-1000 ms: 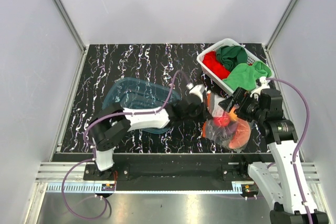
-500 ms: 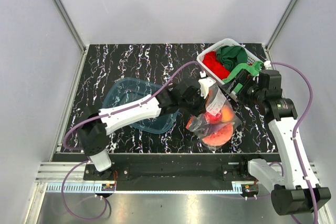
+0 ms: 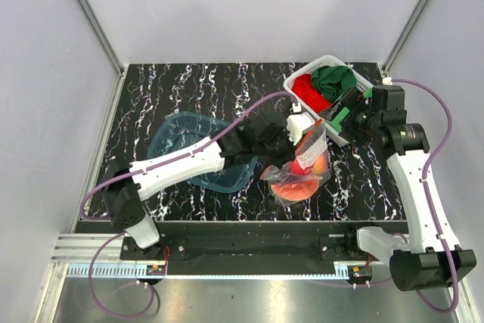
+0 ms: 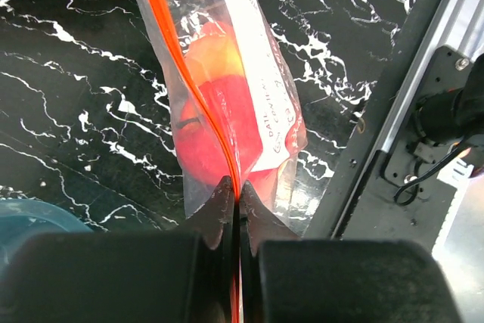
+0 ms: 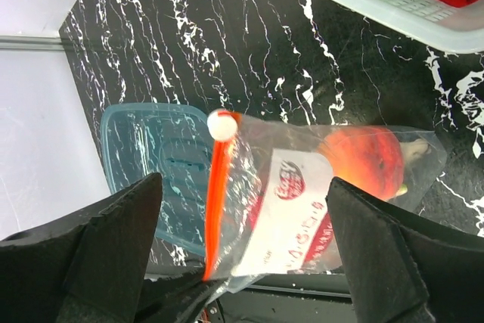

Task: Open the zip-top bag and remove the fake food

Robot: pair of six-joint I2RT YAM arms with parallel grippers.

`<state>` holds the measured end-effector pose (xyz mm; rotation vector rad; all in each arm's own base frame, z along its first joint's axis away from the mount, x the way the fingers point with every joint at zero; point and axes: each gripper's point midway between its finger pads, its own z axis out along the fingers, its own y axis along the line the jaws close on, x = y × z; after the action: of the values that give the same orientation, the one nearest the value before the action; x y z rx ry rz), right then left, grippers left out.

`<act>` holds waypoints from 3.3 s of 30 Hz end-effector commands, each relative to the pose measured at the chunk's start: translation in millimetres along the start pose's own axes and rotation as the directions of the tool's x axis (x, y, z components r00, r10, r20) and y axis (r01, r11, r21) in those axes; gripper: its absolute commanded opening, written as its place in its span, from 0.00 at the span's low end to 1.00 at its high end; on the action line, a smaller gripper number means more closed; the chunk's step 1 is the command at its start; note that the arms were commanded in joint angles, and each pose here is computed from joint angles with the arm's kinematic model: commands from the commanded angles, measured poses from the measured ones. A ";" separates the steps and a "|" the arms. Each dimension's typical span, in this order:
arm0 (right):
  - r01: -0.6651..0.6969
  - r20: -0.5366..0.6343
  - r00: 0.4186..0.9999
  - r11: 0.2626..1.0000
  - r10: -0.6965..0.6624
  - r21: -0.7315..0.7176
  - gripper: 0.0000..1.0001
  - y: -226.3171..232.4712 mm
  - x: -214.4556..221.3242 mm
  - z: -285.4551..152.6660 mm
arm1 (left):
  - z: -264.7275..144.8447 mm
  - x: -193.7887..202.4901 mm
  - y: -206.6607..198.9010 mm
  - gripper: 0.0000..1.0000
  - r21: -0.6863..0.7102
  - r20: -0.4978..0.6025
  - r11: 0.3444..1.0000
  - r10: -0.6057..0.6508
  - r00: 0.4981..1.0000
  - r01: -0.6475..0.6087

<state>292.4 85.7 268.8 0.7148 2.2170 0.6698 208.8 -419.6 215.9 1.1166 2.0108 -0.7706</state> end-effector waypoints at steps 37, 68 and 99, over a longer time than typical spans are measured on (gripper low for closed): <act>0.071 -0.077 0.994 0.992 -0.079 -0.106 0.01 19.0 42.5 -33.5 | 11.0 -74.6 -5.6 0.59 -0.072 0.170 0.993 -0.083 0.982 0.096; 0.661 0.495 0.748 0.428 -0.441 -0.617 0.98 60.7 84.5 -93.0 | -77.6 -69.5 -40.6 0.00 0.542 0.252 0.831 -0.020 0.967 -0.124; 0.633 0.510 0.771 0.371 -0.381 -0.680 0.17 70.6 88.6 -100.5 | -88.2 -57.1 -46.8 0.00 0.585 0.241 0.801 -0.022 0.970 -0.127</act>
<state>187.2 173.5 304.9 -0.3868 1.5057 1.1229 172.5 -405.7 297.6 1.3173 1.6765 -1.4957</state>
